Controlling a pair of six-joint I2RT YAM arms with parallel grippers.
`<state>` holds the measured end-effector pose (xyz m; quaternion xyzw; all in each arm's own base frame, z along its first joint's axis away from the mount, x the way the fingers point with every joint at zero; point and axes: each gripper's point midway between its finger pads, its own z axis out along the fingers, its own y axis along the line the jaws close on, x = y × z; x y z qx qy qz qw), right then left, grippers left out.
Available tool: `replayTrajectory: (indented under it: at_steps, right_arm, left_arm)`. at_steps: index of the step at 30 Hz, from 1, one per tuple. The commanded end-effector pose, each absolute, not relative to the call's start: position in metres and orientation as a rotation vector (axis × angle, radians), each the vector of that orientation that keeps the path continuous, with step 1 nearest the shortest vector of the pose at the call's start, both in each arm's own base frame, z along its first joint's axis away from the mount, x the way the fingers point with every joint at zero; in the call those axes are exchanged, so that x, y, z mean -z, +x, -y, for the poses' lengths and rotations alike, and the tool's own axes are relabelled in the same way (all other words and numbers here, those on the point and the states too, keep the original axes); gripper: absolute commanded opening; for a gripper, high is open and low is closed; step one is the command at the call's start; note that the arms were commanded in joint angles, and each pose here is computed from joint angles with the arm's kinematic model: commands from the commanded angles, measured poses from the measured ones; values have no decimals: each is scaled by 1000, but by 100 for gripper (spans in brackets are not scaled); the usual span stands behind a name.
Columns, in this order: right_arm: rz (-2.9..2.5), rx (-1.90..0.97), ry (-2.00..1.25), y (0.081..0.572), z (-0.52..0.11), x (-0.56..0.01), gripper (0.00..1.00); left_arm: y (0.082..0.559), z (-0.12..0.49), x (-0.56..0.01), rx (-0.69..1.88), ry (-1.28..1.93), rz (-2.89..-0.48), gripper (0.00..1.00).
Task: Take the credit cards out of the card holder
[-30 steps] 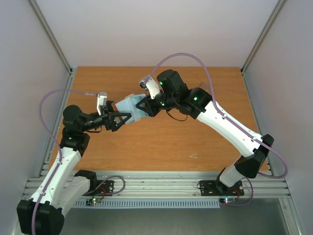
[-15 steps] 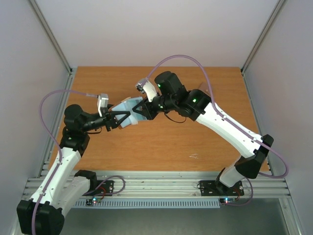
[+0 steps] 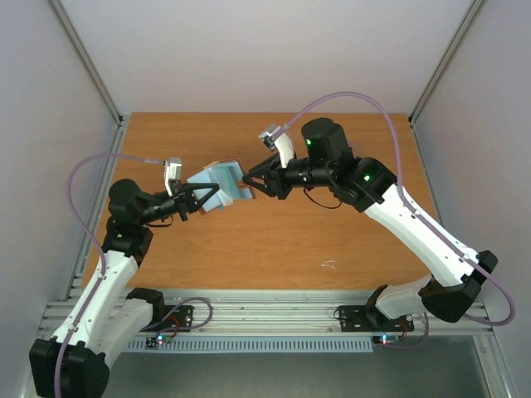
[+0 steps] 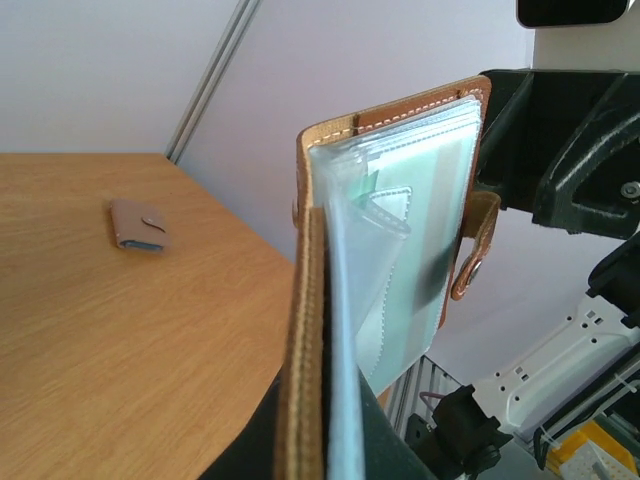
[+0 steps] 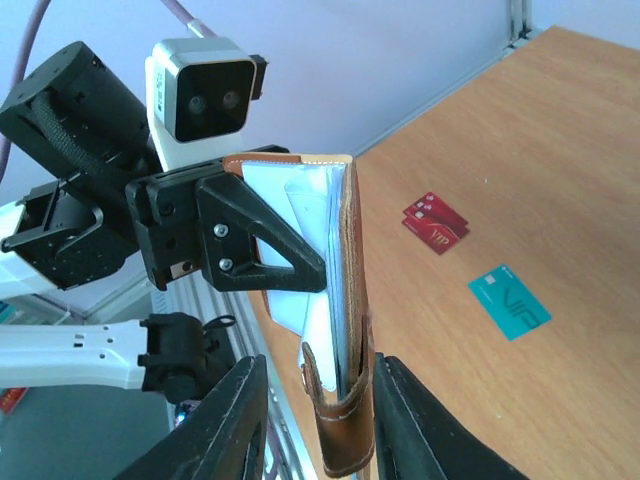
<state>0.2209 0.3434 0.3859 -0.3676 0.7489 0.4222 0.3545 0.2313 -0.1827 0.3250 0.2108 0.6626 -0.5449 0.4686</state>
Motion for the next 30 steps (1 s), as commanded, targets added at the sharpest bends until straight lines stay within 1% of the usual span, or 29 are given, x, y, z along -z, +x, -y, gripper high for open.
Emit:
replayTrajectory:
  at_steps: [1,5,7,8,9,10,13,16,18,19,20,21,22,24,26,30]
  right_arm:
    - [-1934,-1119,-957,219,-341,-385,30]
    - [-1936,-1175,-984,221,-353,-386,36]
    - [-1921,-1228,-1016,219,-362,-390,40]
    - [-1918,-1243,-1024,220,-365,-391,40]
    - [-1919,-1244,-1019,223,-368,-392,35]
    - [-1917,-1237,-1011,226,-369,-392,28]
    - [-1898,-1242,-990,229,-370,-396,3]
    - [-1905,-1243,-979,227,-368,-396,1]
    - [-1943,-1196,-949,231,-361,-391,1]
    - [-1959,-1173,-936,232,-357,-389,1]
    - [-1974,-1156,-930,231,-354,-386,1]
    - [-1988,-1146,-926,230,-351,-384,1]
    - [-1996,-1143,-926,229,-349,-383,1]
    - [-2018,-1119,-912,229,-344,-380,1]
    - [-2054,-1051,-875,233,-336,-375,1]
    - [-2165,-832,-741,256,-314,-358,1]
  left_arm:
    - [227,182,-337,1326,562,-1555,0]
    - [228,182,-335,1315,559,-1560,0]
    - [230,181,-335,1316,548,-1564,0]
    - [229,181,-336,1317,551,-1562,0]
    - [229,182,-335,1319,554,-1563,0]
    - [228,182,-335,1321,559,-1560,0]
    - [226,182,-336,1322,567,-1552,0]
    - [239,174,-333,1303,467,-1583,0]
    - [265,156,-324,1228,263,-1652,0]
    - [281,142,-311,1161,121,-1705,5]
    - [298,122,-296,1064,-44,-1757,15]
    - [310,100,-277,967,-198,-1810,23]
    - [317,79,-258,871,-328,-1851,26]
    - [319,53,-232,749,-472,-1910,32]
    - [317,33,-225,685,-548,-1917,36]
    - [315,35,-232,718,-514,-1895,36]
